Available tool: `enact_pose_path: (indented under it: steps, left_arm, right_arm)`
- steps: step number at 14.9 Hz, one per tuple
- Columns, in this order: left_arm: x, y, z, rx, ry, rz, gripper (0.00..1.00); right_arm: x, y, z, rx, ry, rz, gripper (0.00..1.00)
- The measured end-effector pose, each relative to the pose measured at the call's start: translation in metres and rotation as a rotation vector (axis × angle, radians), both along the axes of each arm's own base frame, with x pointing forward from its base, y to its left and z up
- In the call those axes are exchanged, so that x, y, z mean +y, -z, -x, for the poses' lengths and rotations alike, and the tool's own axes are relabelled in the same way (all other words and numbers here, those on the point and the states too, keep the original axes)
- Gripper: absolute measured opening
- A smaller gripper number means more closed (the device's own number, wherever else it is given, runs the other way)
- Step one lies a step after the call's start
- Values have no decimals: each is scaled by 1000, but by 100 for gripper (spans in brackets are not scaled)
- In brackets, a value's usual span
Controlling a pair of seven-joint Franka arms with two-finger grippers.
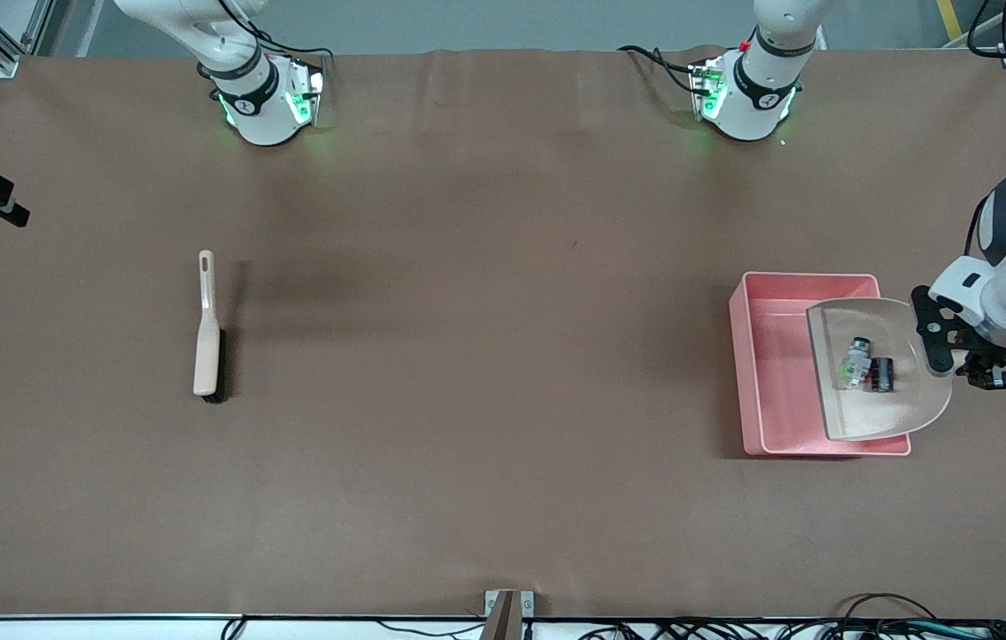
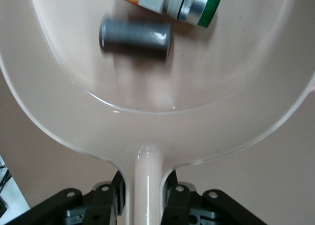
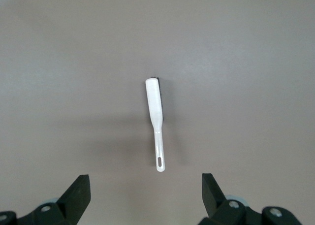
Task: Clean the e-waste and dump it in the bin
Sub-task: 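Tilt the dustpan over the pink bin with the left gripper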
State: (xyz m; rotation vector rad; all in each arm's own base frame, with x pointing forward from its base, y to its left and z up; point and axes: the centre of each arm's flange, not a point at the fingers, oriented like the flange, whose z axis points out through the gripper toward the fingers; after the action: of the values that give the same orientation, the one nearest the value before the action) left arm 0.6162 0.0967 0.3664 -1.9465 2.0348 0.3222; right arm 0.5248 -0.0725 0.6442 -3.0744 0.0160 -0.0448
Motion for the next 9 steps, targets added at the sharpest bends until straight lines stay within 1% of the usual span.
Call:
enact_pose_path:
  steps: [4,9]
  left_arm:
    - [-7,12,7,29,47,-75,33]
    - [-20,12,8,35,114,-190,33]
  right_arm:
    - [-1,0,0,1,0,8,100]
    - [-1,-8,0,-16,1,12,100]
